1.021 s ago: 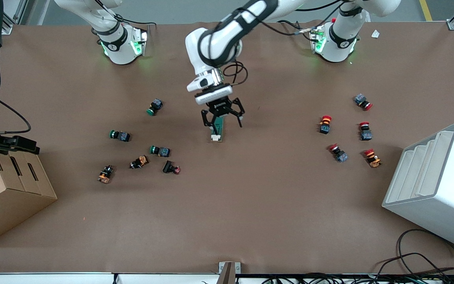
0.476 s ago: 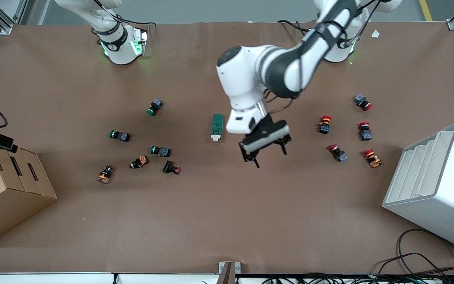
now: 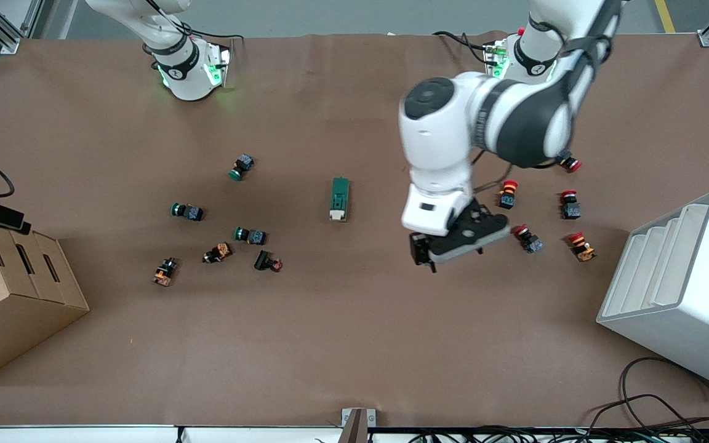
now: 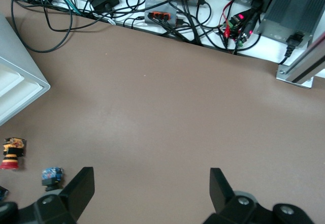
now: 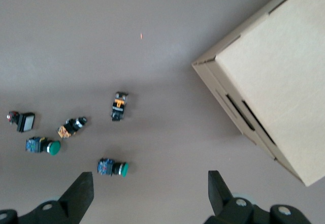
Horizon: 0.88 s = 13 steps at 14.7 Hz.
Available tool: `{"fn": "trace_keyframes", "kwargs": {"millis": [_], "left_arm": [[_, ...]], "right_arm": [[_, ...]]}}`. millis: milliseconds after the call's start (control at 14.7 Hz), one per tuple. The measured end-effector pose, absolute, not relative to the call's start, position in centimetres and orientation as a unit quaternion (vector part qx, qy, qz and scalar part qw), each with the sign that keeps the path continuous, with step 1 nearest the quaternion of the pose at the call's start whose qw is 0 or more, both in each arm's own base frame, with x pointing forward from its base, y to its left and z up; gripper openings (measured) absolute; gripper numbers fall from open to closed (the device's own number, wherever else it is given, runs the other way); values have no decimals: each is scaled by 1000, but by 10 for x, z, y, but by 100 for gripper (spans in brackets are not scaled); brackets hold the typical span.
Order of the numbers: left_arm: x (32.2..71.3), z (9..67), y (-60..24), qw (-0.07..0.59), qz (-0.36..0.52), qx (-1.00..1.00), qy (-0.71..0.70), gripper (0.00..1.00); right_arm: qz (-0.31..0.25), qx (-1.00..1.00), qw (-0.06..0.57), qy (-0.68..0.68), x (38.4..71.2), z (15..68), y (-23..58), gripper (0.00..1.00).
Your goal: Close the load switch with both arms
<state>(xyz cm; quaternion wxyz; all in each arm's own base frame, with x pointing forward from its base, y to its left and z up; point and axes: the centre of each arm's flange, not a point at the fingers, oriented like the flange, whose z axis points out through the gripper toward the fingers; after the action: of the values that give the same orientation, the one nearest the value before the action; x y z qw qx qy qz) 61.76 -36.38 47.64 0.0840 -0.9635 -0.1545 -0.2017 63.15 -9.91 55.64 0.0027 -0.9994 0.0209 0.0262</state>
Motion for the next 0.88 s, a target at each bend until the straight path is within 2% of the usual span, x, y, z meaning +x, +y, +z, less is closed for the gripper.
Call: {"fn": "trace_keyframes", "kwargs": {"millis": [272, 613, 885], "left_arm": [[630, 496, -330, 46, -156, -977, -136, 100], [635, 566, -252, -15, -131, -984, -120, 100], [621, 603, -179, -6, -105, -991, -79, 100]], "right_arm": [[44, -999, 7, 22, 624, 562, -99, 100], [38, -999, 16, 23, 589, 604, -100, 100], [33, -999, 25, 23, 560, 623, -101, 100]]}}
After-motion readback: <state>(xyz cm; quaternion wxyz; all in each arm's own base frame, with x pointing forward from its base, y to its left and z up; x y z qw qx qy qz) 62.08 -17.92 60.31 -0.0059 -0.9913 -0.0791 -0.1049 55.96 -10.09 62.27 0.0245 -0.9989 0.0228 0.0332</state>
